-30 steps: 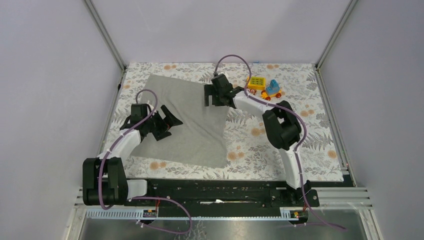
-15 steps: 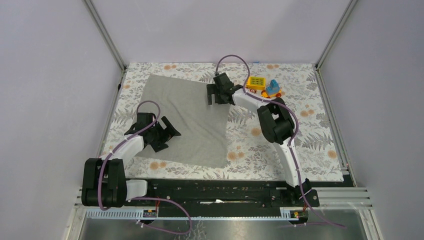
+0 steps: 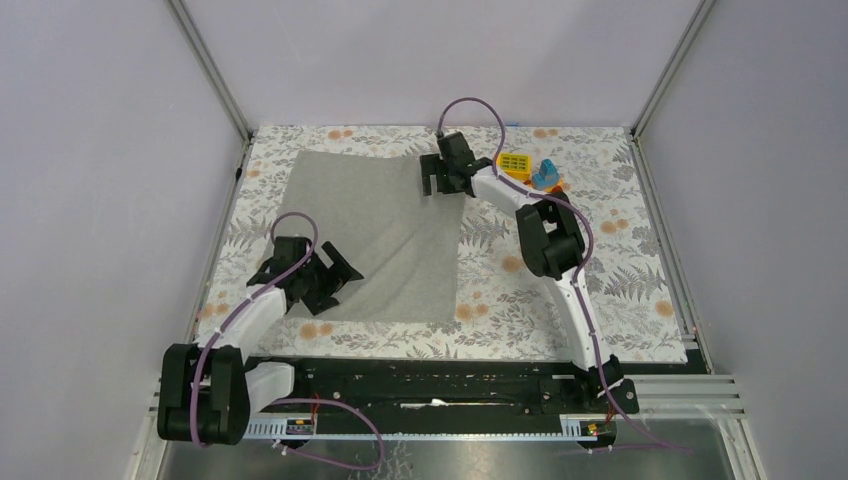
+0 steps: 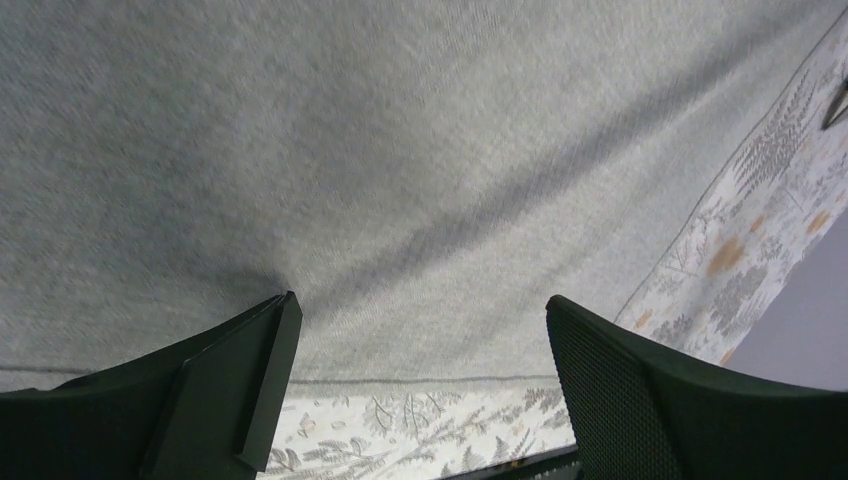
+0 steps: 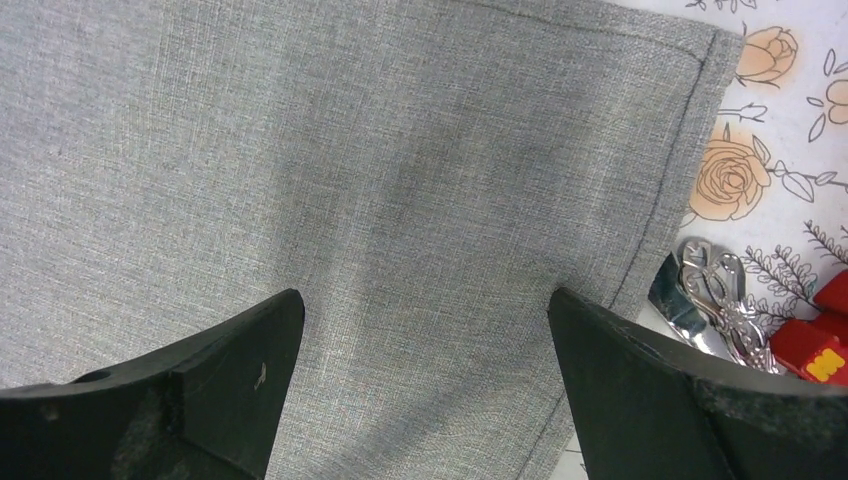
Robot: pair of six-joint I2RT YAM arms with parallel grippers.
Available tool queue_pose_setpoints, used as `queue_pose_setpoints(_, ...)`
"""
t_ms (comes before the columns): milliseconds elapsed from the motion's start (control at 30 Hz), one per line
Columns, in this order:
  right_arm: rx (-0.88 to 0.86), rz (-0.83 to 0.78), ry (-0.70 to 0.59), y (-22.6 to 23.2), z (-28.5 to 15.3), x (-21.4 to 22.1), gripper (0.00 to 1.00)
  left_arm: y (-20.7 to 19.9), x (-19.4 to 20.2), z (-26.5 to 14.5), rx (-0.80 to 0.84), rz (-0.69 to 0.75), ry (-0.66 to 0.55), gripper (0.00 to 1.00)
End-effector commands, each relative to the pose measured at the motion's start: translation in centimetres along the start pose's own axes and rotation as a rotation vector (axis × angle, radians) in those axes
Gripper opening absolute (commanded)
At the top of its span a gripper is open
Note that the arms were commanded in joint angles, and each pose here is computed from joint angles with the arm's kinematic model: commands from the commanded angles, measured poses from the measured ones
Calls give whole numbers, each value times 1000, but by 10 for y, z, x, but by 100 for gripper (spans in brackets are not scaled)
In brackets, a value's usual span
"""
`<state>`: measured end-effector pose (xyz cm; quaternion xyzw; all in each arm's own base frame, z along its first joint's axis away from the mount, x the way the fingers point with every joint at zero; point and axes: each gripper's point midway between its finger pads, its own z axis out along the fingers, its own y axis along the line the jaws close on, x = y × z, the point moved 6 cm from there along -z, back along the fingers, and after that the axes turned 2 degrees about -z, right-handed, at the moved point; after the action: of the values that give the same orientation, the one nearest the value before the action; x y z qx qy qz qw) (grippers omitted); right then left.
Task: Fold the napkin into a case and place the utensils inside
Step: Smooth out the napkin at the center of the board.
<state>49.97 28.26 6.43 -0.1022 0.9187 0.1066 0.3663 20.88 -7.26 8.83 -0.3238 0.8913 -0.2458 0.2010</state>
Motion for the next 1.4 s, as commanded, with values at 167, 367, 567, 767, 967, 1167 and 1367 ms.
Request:
queue_pose_setpoints(167, -60, 21, 67, 10, -53, -22, 100, -44, 4, -27, 158, 103, 14, 99)
queue_pose_setpoints(367, -220, 184, 102, 32, -123, -18, 100, -74, 7, -42, 255, 217, 3, 99)
queue_pose_setpoints(567, -397, 234, 153, 78, -164, 32, 97, -87, -1, -49, 283, 224, -26, 99)
queue_pose_setpoints(767, -437, 217, 223, 107, -172, 87, 81, -94, -26, -66, 208, 262, -126, 99)
queue_pose_setpoints(967, -341, 195, 264, 91, -163, 133, 58, -72, -56, -81, 121, 209, -198, 99)
queue_pose_setpoints(1167, -245, 200, 258, 61, -173, 170, 50, -48, -70, -83, 14, 116, -255, 99)
queue_pose_setpoints(1367, -210, 262, 277, 44, -182, 204, 50, -28, -82, -96, -138, 10, -440, 99)
